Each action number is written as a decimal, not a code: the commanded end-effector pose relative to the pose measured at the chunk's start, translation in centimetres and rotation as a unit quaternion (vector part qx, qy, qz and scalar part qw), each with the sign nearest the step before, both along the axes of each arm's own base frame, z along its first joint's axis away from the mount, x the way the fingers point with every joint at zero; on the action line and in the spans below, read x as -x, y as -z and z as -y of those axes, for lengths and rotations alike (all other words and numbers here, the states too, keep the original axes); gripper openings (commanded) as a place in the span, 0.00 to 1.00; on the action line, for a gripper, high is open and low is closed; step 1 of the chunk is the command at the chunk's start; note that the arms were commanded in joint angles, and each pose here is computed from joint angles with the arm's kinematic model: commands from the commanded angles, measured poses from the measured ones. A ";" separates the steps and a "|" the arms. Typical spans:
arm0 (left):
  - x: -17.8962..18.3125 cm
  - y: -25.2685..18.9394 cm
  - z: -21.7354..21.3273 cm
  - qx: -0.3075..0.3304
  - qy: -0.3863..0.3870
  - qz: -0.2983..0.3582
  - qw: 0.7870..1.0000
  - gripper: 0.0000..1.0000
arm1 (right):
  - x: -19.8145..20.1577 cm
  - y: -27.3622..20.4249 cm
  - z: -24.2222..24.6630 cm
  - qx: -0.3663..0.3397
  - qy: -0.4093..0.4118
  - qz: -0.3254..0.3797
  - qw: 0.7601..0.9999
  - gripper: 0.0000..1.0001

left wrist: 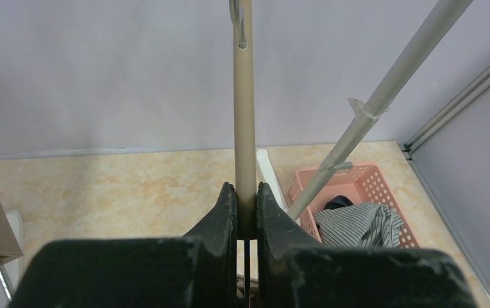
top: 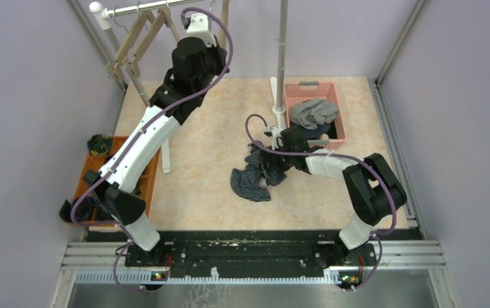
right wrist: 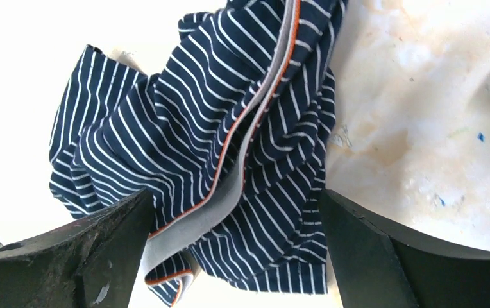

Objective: Remove the underwear clipped to the hanger
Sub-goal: Pick up the underwear from the center of the board.

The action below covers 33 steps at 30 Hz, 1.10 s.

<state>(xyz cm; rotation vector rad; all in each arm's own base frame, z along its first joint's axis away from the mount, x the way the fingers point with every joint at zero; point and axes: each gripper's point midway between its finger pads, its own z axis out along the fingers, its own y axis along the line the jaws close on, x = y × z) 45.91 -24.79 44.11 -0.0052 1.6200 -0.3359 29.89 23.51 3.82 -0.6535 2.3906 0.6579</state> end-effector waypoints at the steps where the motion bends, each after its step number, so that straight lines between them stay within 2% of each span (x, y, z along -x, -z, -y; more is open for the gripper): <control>1: 3.1 -5.5 -1.2 0.050 0.012 0.066 0.996 0.00 | -0.4 -0.2 -2.4 -0.018 -0.033 0.003 0.999 0.99; 9: 4.6 -6.6 -3.1 0.048 -0.009 0.086 0.995 0.00 | 0.5 1.4 -4.5 0.002 -0.074 -0.019 0.997 0.99; 11: 4.4 -6.6 -3.1 0.043 -0.011 0.088 0.995 0.00 | 1.0 1.9 -4.7 0.014 -0.084 -0.024 0.996 0.93; 13: 4.2 -6.6 -2.8 0.041 -0.009 0.088 0.995 0.00 | 1.2 2.1 -4.8 0.023 -0.089 -0.024 0.996 0.78; 14: 4.0 -6.5 -2.7 0.040 -0.009 0.087 0.995 0.00 | 1.3 2.1 -4.7 0.026 -0.087 -0.025 0.996 0.66; 15: 3.9 -6.4 -2.6 0.039 -0.008 0.086 0.995 0.00 | 1.2 2.2 -4.5 0.032 -0.083 -0.024 0.996 0.48; 16: 3.8 -6.4 -2.5 0.040 -0.007 0.086 0.996 0.00 | 1.2 2.2 -4.3 0.036 -0.081 -0.024 0.996 0.39; 17: 3.6 -6.3 -2.3 0.040 -0.006 0.085 0.996 0.00 | 1.1 2.2 -4.0 0.042 -0.074 -0.022 0.996 0.23; 20: 3.2 -6.1 -2.1 0.040 -0.007 0.084 0.996 0.00 | 0.7 1.8 -3.2 0.055 -0.054 -0.003 0.997 0.00; 25: 1.9 -5.8 -1.3 0.038 -0.011 0.082 0.996 0.00 | -0.2 -0.7 -2.4 0.062 -0.034 0.036 0.997 0.00; 33: 0.4 -6.6 -0.9 0.050 -0.028 0.098 0.994 0.00 | -0.9 -8.5 -0.8 0.053 -0.014 0.117 0.992 0.00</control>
